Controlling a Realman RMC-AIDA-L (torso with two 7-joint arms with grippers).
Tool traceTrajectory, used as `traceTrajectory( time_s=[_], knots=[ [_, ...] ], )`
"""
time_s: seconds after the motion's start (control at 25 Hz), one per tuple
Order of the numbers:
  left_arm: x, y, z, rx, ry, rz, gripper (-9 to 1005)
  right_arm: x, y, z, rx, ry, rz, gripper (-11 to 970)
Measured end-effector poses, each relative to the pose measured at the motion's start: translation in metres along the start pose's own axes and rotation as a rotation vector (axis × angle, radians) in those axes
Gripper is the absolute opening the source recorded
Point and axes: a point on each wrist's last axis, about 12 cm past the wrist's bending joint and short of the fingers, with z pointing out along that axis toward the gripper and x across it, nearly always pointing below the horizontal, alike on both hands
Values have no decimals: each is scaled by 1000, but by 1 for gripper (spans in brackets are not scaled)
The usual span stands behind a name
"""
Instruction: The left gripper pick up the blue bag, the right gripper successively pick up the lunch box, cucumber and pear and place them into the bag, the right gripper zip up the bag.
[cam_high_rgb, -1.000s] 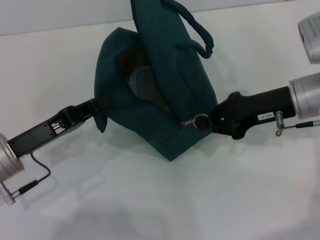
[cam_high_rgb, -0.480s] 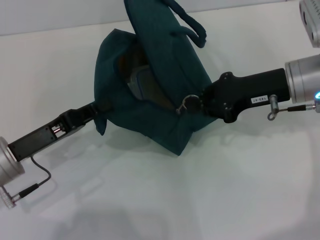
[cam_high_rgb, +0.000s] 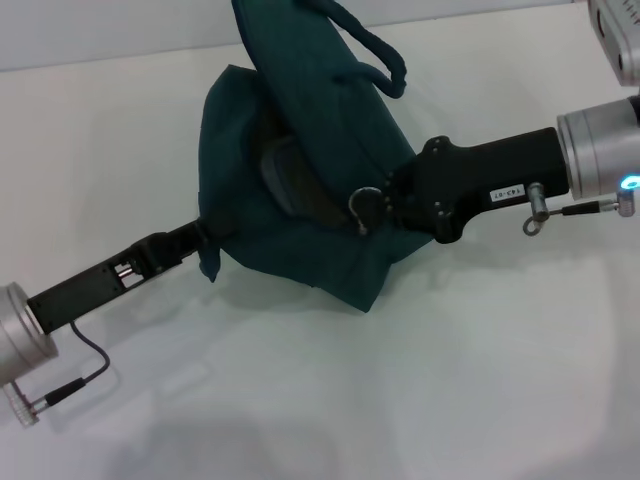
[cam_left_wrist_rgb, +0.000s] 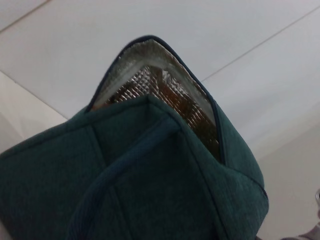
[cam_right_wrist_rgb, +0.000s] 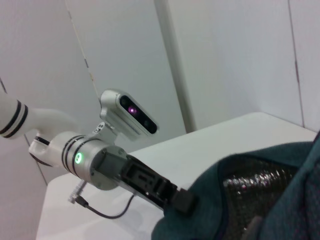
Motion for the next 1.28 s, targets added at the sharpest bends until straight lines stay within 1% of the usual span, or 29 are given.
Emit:
traceTrajectory(
  time_s=[0.24, 0.36, 0.4, 0.44, 0.68, 0.76, 0.88, 1.0, 1.12, 1.2, 1.28],
  knots=[
    [-2, -2, 2, 20, -11, 12, 173, -5, 3, 8, -72, -2, 4, 10],
    [-8, -7, 1, 62, -40, 36, 176, -6, 3, 9, -81, -3, 1, 10],
    [-8, -7, 1, 62, -40, 36, 177, -6, 3, 10, -82, -5, -3, 10],
    [-12, -12, -1, 101, -70, 57, 179, -7, 3, 10, -83, -9, -7, 10],
    [-18, -24, -8, 197, -91, 116, 186, -15, 4, 9, -87, -104, -62, 10],
    [-18, -25, -10, 211, -89, 132, 276, -15, 4, 10, -91, -122, -65, 10],
    [-18, -25, -13, 206, -85, 145, 410, -16, 5, 13, -123, -132, -58, 10],
    [-14, -25, -14, 209, -68, 160, 449, -19, 6, 14, -135, -158, -73, 10],
    [-5, -25, -13, 213, -42, 173, 489, -21, 6, 18, -161, -161, -66, 10],
    [4, -24, -16, 205, -44, 183, 515, -21, 7, 20, -182, -169, -67, 10],
    [10, -23, -22, 189, -55, 190, 515, -21, 8, 20, -183, -197, -80, 10]
  ],
)
